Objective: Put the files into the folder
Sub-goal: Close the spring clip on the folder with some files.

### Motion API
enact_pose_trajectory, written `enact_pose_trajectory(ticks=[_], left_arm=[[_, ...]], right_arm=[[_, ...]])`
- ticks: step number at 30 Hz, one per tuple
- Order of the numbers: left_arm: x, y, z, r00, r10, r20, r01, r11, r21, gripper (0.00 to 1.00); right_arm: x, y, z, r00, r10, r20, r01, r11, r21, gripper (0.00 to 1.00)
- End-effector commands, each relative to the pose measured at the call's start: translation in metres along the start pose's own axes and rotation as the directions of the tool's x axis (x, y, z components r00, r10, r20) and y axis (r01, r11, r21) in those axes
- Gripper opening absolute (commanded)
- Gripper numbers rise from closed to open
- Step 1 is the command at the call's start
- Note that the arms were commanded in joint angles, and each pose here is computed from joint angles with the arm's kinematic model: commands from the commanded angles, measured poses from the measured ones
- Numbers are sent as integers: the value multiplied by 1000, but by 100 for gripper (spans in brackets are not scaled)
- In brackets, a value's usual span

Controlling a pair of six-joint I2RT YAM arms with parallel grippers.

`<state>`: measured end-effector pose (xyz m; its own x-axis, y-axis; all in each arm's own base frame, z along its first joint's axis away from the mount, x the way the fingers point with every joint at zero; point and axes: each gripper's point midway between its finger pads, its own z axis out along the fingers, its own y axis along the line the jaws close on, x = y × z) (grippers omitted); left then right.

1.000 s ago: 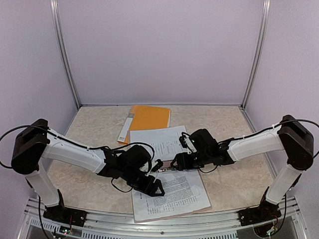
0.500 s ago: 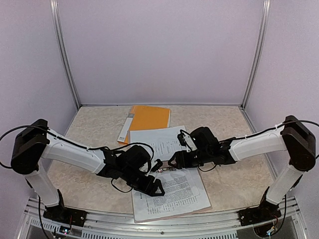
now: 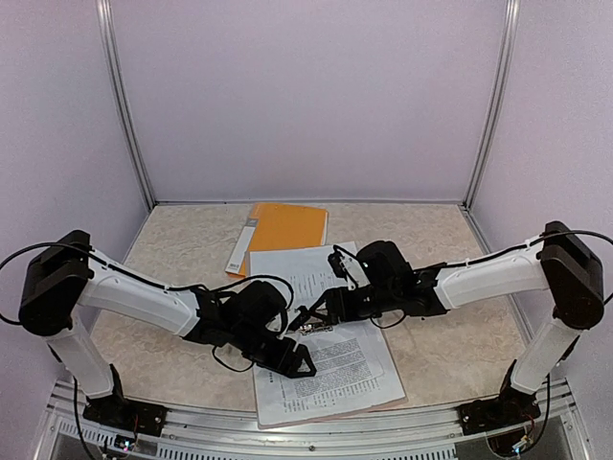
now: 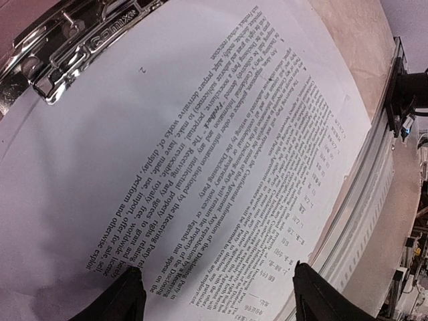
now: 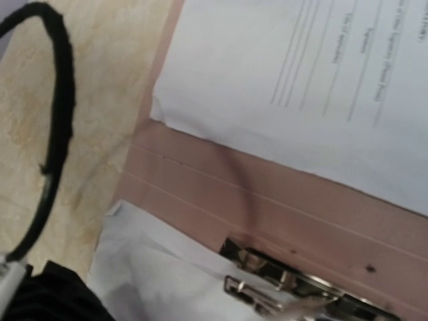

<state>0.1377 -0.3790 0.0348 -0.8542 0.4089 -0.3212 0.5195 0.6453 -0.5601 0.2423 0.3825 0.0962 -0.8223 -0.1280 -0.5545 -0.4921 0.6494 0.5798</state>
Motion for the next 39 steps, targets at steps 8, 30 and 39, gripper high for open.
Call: enact_pose_trajectory(ticks=[8, 30, 39], left_arm=[[18, 27, -2, 998, -65, -12, 64, 995, -81, 73], [-33, -2, -21, 995, 10, 94, -2, 996, -85, 74], [-43, -2, -46, 988, -2, 155, 21, 993, -117, 75]], right_arm=[[0, 16, 15, 1000, -12, -13, 11, 998, -58, 61], [-4, -15, -39, 998, -38, 58, 32, 994, 105, 62], [21, -36, -48, 999, -10, 42, 4, 989, 150, 61]])
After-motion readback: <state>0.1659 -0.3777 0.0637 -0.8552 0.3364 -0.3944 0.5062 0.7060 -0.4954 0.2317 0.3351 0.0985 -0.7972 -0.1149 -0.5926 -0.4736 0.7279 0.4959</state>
